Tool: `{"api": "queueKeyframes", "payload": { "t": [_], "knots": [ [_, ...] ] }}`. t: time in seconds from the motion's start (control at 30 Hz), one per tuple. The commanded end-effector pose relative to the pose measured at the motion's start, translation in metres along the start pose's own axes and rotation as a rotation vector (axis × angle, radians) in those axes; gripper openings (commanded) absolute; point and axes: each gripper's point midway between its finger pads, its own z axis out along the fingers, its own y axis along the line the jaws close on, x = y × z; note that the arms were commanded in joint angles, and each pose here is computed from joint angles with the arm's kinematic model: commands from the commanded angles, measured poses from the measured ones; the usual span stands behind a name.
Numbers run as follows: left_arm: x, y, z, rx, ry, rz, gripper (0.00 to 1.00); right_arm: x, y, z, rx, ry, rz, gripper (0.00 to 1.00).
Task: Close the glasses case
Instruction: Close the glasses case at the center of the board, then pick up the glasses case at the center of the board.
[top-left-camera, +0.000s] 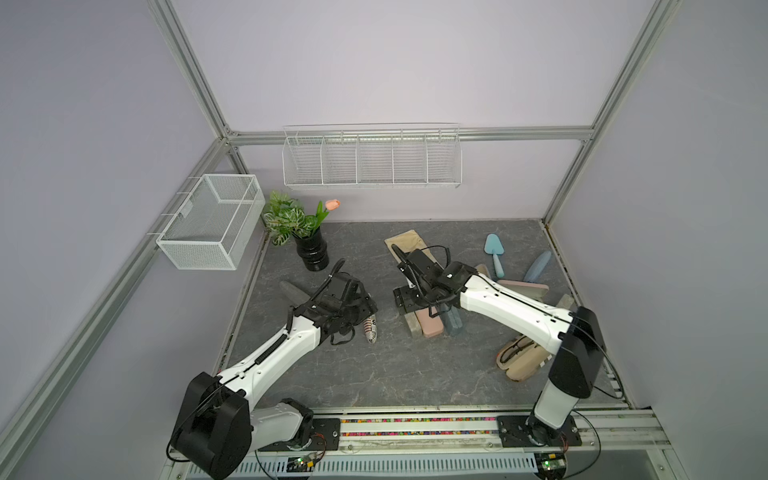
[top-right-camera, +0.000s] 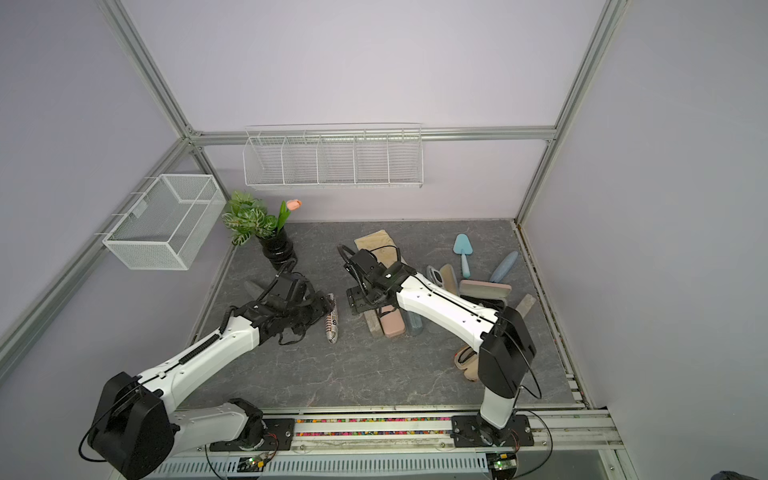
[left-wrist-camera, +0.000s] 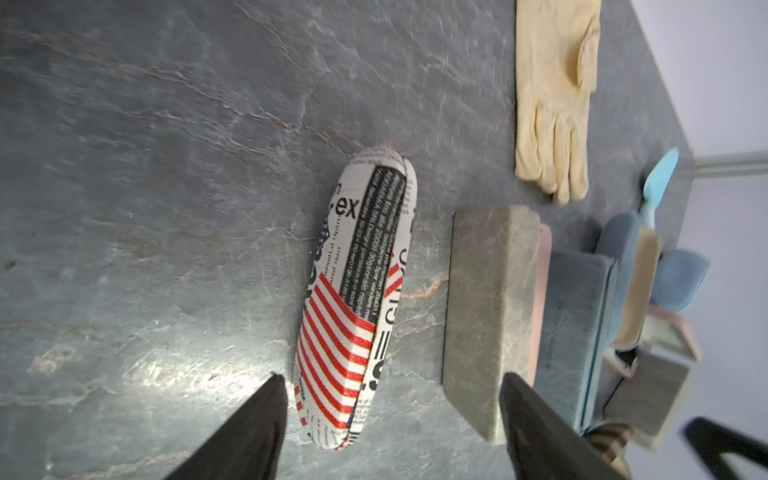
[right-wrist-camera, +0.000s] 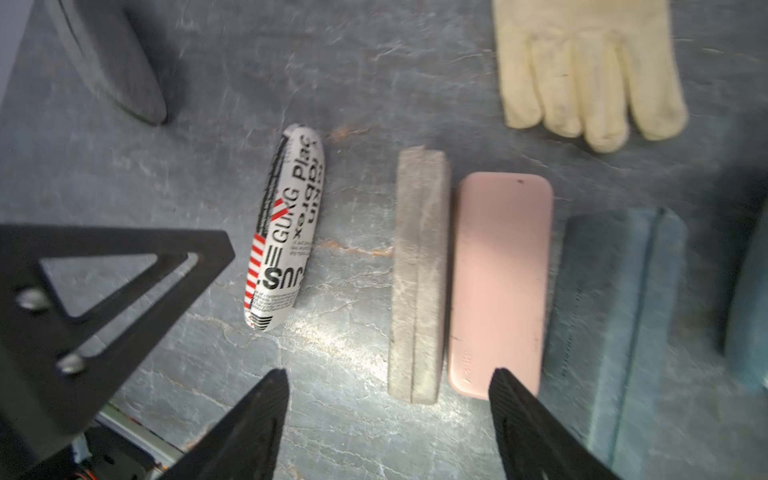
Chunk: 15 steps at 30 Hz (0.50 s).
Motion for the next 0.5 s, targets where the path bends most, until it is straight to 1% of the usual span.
{"api": "queueKeyframes", "payload": {
  "t": [0.0, 0.07, 0.2, 0.27, 0.3, 0.33, 0.4, 0.43, 0.47],
  "knots": [
    [0.005, -0.005, 0.015, -0.009, 0.055, 0.043, 0.83, 0.003, -0.032, -0.014, 0.061, -0.026, 0.052, 0.82],
    [0.009, -0.003, 0.028, -0.031, 0.092, 0.055, 0.83, 0.007, -0.043, -0.019, 0.066, -0.035, 0.074, 0.83],
    [0.010, 0.001, 0.046, -0.091, 0.124, 0.070, 0.82, 0.015, -0.060, -0.023, 0.078, -0.040, 0.103, 0.84],
    [0.012, 0.001, 0.054, -0.112, 0.140, 0.077, 0.79, 0.019, -0.065, -0.023, 0.077, -0.040, 0.116, 0.84],
    [0.013, 0.001, 0.057, -0.122, 0.146, 0.080, 0.74, 0.021, -0.067, -0.023, 0.076, -0.040, 0.121, 0.84],
    [0.013, 0.001, 0.060, -0.131, 0.149, 0.082, 0.64, 0.023, -0.071, -0.022, 0.080, -0.037, 0.128, 0.84],
    [0.014, 0.001, 0.063, -0.144, 0.153, 0.086, 0.52, 0.024, -0.076, -0.023, 0.082, -0.039, 0.138, 0.84],
    [0.013, 0.001, 0.064, -0.152, 0.152, 0.087, 0.44, 0.024, -0.078, -0.023, 0.083, -0.041, 0.142, 0.84],
    [0.012, 0.001, 0.064, -0.160, 0.147, 0.086, 0.40, 0.025, -0.080, -0.024, 0.084, -0.042, 0.144, 0.84]
  ]
}}
